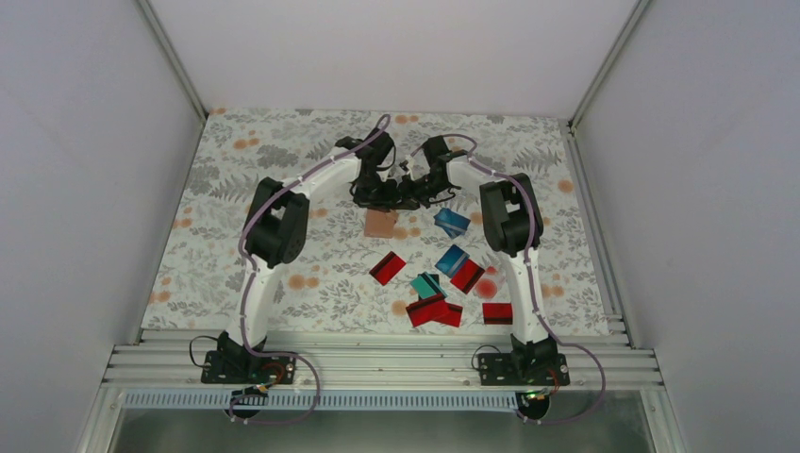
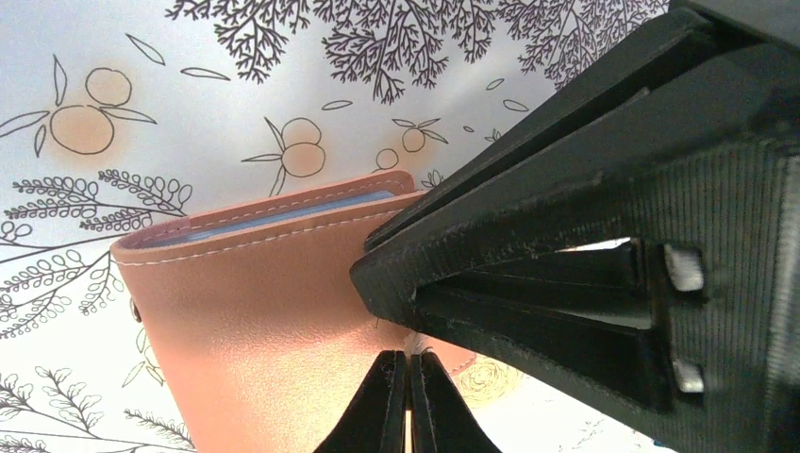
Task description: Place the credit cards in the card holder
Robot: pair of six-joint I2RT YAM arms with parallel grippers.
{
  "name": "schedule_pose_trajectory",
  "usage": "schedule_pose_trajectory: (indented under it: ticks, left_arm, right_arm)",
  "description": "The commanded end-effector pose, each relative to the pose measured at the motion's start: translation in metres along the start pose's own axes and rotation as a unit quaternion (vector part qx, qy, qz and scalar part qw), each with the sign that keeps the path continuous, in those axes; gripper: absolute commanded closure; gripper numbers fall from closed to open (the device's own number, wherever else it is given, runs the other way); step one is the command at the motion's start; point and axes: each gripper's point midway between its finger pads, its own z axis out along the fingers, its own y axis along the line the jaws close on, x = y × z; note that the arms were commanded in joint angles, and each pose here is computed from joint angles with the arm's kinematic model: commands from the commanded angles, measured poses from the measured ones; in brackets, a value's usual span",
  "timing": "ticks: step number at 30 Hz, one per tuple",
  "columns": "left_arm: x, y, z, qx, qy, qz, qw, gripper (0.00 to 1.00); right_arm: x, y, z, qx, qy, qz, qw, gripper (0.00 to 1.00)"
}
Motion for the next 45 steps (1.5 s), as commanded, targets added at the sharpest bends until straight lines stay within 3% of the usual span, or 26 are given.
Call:
schedule_pose_trajectory:
  ticks: [1,26,45]
  left_arm:
    - [-0.005,-0.004,-0.016,0.012,-0.021,-0.006,1.000,0.98]
    - [0.010,0.004,-0.019,0.002,-0.005,-0.024,1.000,0.98]
    - [0.021,0.015,0.004,-0.008,0.020,-0.027,0.999,0.98]
  right_arm:
    - [0.028,-0.044,0.027,0.053,0.047,0.047,0.996,0.96]
    - [0.028,-0.046,0.028,0.054,0.048,0.048,0.996,0.96]
    - [0.028,-0.045,0.027,0.055,0.047,0.048,0.996,0.96]
